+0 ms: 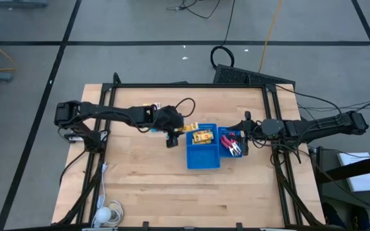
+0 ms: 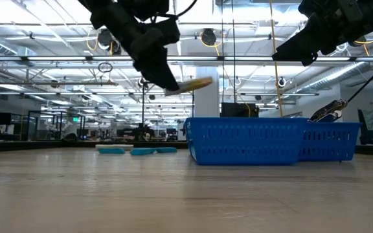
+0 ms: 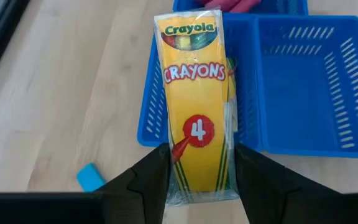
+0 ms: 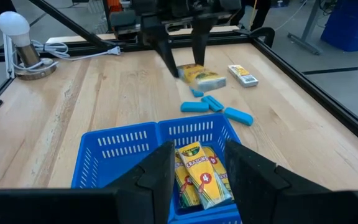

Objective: Pick & Place School Supplies
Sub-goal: Put the crayon box into the top horizontal blue bin

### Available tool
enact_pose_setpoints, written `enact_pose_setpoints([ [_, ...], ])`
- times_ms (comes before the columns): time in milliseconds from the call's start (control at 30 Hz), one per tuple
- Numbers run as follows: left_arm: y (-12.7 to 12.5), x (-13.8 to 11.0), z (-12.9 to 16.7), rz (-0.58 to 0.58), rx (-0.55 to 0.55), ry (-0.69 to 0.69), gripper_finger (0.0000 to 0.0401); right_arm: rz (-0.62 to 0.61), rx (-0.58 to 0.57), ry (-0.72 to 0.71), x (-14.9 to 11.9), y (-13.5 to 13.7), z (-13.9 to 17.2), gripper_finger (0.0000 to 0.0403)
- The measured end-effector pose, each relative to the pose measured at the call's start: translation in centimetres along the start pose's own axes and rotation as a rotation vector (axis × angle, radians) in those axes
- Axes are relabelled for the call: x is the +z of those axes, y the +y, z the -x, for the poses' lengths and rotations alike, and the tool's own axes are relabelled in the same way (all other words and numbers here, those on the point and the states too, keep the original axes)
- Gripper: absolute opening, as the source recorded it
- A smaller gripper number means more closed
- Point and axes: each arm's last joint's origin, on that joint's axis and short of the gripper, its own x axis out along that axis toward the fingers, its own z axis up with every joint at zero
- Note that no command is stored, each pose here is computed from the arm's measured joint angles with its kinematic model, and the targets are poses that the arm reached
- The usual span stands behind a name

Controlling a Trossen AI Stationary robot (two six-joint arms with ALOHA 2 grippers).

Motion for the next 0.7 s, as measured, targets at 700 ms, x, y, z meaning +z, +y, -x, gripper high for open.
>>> enact_pose_setpoints([
  [700,0.3,0.8,-6.5,0.025,0.001,0.030,0.0170,-0.001,0.000,-0.006,0.1,0.1,-0.3,0.0132],
])
